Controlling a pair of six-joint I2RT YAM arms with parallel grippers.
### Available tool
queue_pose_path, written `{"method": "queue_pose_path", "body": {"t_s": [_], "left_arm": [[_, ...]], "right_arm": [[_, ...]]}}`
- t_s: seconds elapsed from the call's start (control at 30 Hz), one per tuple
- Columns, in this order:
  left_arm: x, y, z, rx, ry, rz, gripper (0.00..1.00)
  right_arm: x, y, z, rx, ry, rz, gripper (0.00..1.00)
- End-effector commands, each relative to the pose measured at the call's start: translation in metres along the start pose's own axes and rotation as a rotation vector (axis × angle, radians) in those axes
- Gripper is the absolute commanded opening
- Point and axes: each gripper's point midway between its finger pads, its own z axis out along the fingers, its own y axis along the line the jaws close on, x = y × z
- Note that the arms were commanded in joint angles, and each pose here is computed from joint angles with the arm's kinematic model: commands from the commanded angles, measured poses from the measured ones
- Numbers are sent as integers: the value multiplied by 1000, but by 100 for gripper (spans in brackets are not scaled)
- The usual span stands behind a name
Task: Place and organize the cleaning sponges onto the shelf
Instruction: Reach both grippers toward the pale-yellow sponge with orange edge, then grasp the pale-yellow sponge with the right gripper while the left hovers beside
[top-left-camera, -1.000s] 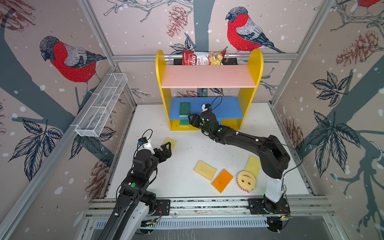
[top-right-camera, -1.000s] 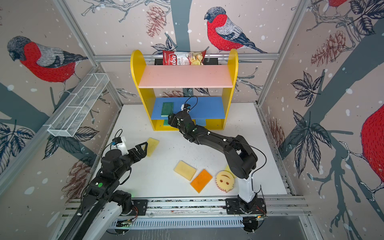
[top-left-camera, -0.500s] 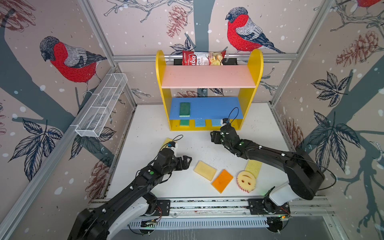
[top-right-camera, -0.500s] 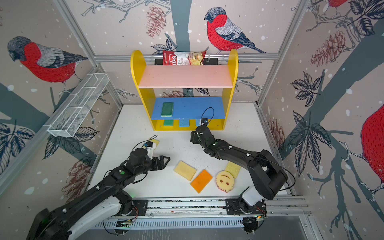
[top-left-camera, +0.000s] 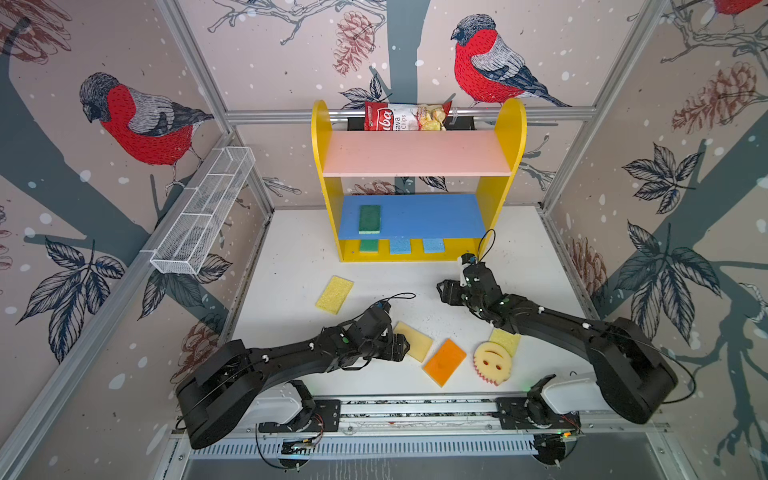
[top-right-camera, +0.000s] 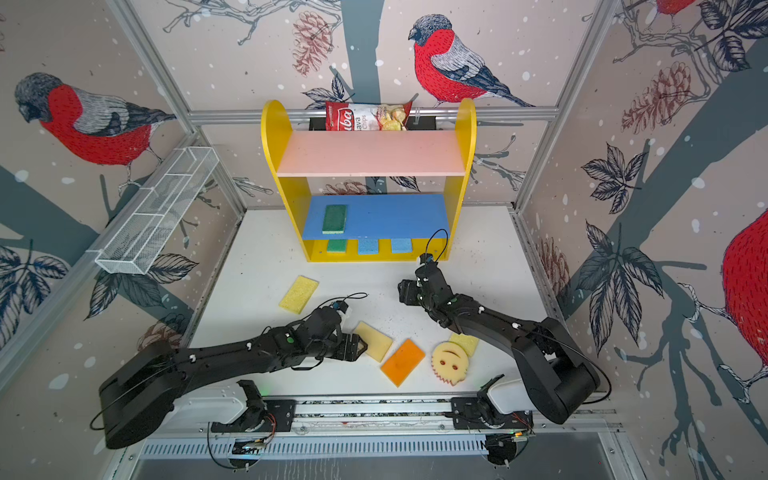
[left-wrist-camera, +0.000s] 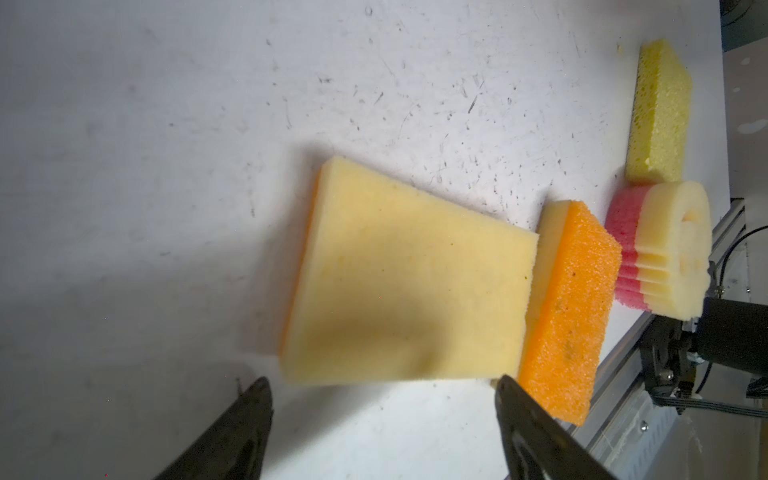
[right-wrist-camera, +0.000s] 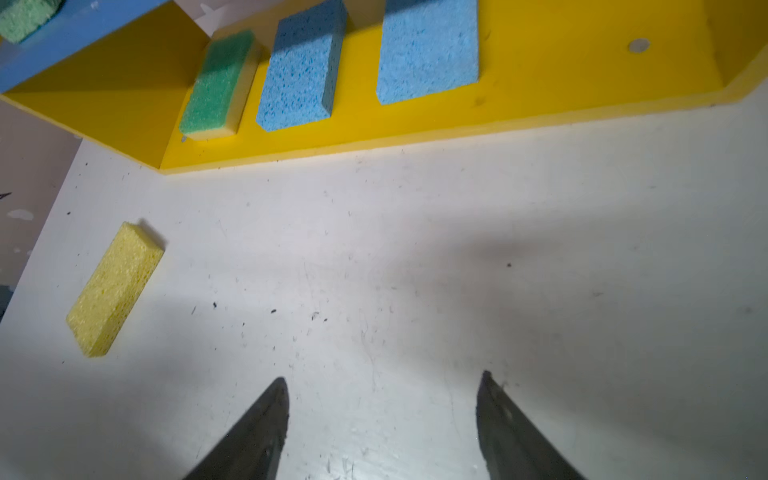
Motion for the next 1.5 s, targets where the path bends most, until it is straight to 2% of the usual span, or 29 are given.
{"method": "queue_pose_path", "body": {"t_s": [0.0, 0.23, 0.5, 0.67, 0.8, 0.9, 1.03, 1.13, 1.2, 1.23, 1.33, 1.37, 1.47], "left_arm": [[-24, -15, 5, 33, -74, -2, 68], [-58, -14, 30, -68, -111, -23, 62], [-114, -20, 59, 1, -98, -63, 60], [-143, -20, 43, -1, -174, -54, 67], [-149, -11, 25, -13, -209, -73, 68], [-150, 4, 6, -62, -242, -79, 69], [-154, 30, -30, -112, -337, -153, 71], [-155, 49, -60, -142, -432, -220, 74], [-155, 57, -78, -168, -502, -224, 76], [-154, 60, -86, -176, -539, -224, 76], [-151, 63, -105, -176, -613, -228, 79], [-149, 64, -110, -174, -630, -231, 79], [-144, 64, -119, -153, -667, -236, 70]], "right_arm": [[1, 12, -2, -71, -8, -41, 70], [12, 7, -9, -82, -3, -60, 69], [23, -5, -19, -84, -1, -53, 70], [40, -3, -15, -125, 42, -31, 70], [53, 15, -4, -185, 101, -36, 69], [68, 39, 5, -219, 155, -111, 67], [92, 69, 19, -210, 223, -231, 66], [102, 73, 32, -191, 268, -234, 60], [105, 75, 38, -194, 284, -218, 53], [106, 77, 39, -203, 288, -214, 47], [102, 86, 43, -228, 287, -211, 19], [100, 89, 44, -235, 287, -212, 14], [91, 98, 46, -256, 272, -214, 8]]}}
